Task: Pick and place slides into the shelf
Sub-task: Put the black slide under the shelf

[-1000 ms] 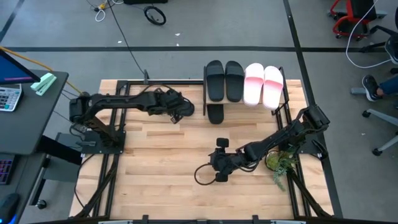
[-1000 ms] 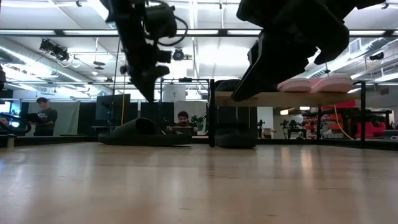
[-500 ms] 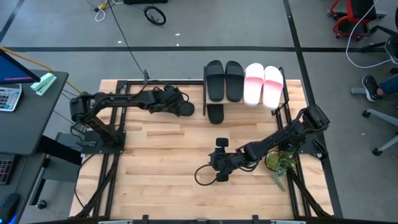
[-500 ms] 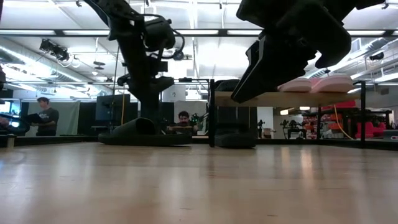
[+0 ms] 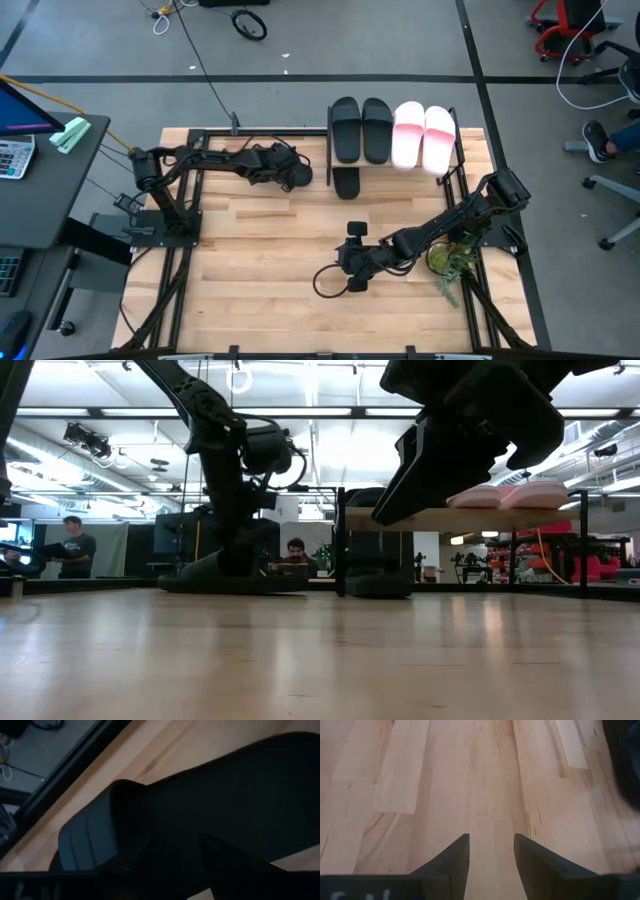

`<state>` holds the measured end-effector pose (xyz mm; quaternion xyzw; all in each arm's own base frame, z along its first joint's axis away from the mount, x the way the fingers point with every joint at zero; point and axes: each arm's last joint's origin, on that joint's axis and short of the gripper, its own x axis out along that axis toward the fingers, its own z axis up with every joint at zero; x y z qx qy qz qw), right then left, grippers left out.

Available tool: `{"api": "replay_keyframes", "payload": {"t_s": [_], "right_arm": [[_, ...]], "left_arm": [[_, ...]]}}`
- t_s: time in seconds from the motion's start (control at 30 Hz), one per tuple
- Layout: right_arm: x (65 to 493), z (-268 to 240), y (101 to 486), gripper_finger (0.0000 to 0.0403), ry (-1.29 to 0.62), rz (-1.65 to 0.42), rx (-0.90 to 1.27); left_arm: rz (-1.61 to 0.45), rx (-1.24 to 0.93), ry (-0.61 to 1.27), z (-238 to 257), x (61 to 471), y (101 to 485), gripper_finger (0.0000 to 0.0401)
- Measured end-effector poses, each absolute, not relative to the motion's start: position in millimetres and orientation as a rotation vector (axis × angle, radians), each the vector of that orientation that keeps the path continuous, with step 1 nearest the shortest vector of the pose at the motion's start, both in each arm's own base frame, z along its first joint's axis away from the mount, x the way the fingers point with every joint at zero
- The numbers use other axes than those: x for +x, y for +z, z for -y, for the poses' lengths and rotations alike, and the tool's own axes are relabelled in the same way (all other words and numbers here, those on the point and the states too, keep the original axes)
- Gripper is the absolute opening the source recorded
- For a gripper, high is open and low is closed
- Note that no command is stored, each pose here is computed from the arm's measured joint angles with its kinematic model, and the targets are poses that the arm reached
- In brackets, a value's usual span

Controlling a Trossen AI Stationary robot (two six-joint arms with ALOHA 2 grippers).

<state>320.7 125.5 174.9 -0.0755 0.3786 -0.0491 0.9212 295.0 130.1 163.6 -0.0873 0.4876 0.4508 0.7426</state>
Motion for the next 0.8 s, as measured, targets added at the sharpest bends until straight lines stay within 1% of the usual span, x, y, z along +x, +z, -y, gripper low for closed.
{"api": "replay_keyframes", "payload": {"t_s": [0.2, 0.5, 0.57, 0.7, 0.8], "right_arm": [[320.6, -125.5, 174.9, 0.0159, -0.099, -0.778, -0.160], [320.7, -125.5, 174.9, 0.0159, -0.098, -0.778, -0.161], [320.7, -125.5, 175.0, 0.0159, -0.098, -0.778, -0.161], [320.7, -125.5, 174.9, 0.0159, -0.098, -0.778, -0.162], [320.7, -125.5, 174.9, 0.0159, -0.098, -0.778, -0.162]], "left_arm": [[-1.080, -0.153, 0.960, -125.4, 296.9, 166.7, 0.0165], [-1.027, -0.069, 0.865, -110.9, 320.0, 191.7, 0.0165], [-1.022, -0.048, 0.880, -110.0, 321.2, 194.3, 0.0165], [-1.062, 0.021, 0.969, -115.5, 314.6, 194.1, 0.0165], [-1.097, 0.004, 0.998, -119.3, 310.0, 191.0, 0.0165]]}}
